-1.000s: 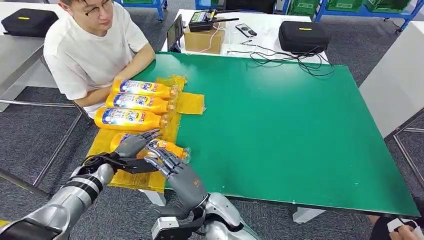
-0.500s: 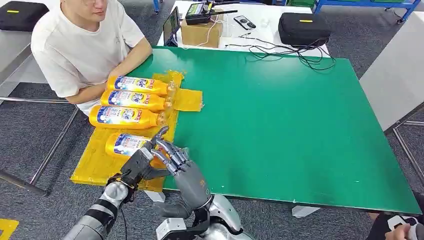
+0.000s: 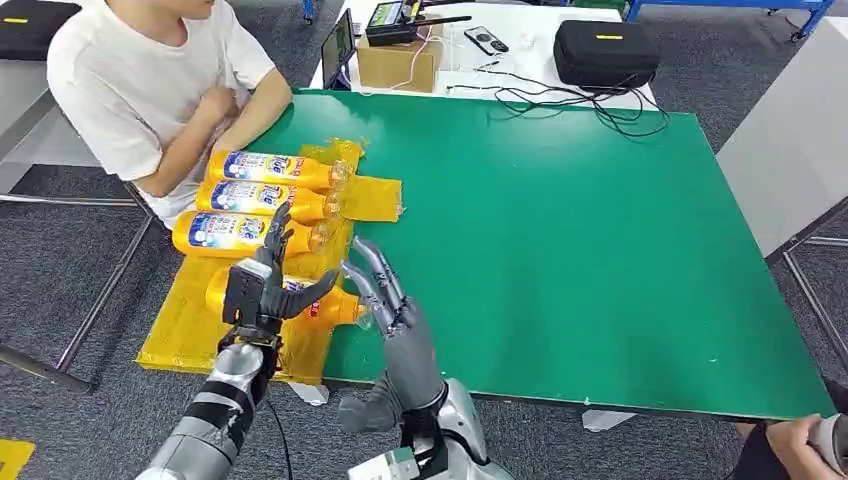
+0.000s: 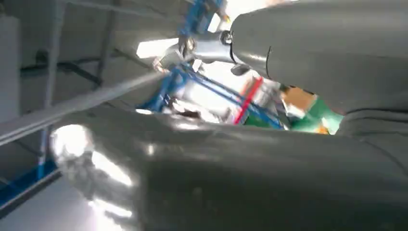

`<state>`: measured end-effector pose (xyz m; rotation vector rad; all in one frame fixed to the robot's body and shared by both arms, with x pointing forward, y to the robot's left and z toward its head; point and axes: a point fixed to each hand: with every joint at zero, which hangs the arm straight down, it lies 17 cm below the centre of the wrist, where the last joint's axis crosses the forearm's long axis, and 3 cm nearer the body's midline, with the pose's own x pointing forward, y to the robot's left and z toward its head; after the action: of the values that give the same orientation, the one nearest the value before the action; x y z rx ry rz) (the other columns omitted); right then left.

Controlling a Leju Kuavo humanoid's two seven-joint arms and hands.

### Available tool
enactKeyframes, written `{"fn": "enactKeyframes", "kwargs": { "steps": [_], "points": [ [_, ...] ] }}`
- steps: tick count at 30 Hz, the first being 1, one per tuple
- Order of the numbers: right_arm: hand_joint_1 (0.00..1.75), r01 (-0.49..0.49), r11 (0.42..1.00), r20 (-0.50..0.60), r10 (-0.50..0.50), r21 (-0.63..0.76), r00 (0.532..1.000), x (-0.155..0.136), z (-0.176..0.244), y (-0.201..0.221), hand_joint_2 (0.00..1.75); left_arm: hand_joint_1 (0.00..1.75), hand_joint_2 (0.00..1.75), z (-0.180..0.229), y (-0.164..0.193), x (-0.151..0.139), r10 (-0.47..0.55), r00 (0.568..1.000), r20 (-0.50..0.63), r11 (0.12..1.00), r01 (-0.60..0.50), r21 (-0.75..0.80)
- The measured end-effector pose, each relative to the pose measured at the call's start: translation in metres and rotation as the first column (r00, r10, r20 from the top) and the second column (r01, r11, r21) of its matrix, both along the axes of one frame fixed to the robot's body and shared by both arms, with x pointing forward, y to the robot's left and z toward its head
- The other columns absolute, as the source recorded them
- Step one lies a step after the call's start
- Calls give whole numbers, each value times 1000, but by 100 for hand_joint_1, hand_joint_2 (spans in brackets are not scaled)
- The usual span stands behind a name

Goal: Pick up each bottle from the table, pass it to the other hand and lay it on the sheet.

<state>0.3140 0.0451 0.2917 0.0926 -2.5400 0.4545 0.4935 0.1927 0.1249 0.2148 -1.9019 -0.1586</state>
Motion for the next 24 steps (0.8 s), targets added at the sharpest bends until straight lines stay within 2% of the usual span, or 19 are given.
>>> {"fn": "enactKeyframes", "kwargs": {
  "steps": [2, 6, 8, 9, 12, 14, 15, 17, 24],
  "points": [
    [0, -3, 1000, -52, 4, 18, 999, 5, -8, -5, 0, 0, 175, 5, -2, -1, 14, 1000, 19, 1000, -13, -21],
    [0, 92, 994, -118, -85, 58, 989, 27, -27, -35, 0, 0, 175, 24, -13, -2, 34, 999, 41, 970, -23, -243],
    [0, 126, 990, -143, -117, 58, 983, 34, -36, -45, 0, 0, 175, 32, -18, -2, 37, 998, 52, 961, -21, -275],
    [0, 134, 989, -150, -124, 56, 981, 36, -39, -48, 175, 0, 175, 34, -20, -2, 36, 998, 56, 959, -19, -282],
    [0, 162, 985, -186, -150, 54, 971, 42, -48, -55, 175, 0, 175, 38, -15, -2, 81, 995, 58, 953, -61, -298],
    [0, 220, 974, -211, -204, 56, 956, 47, -57, -68, 175, 0, 175, 39, 0, -4, 188, 980, 66, 946, -162, -282],
    [0, 260, 964, -220, -242, 55, 945, 49, -63, -78, 175, 0, 175, 39, 12, -7, 263, 962, 73, 936, -236, -260],
    [0, 313, 948, -245, -291, 52, 925, 53, -73, -91, 175, 0, 175, 38, 25, -12, 351, 934, 70, 915, -325, -239],
    [0, 355, 934, -285, -331, 34, 899, 57, -91, -103, 175, 0, 175, 38, 28, -14, 373, 926, 68, 906, -347, -241]
  ]
}}
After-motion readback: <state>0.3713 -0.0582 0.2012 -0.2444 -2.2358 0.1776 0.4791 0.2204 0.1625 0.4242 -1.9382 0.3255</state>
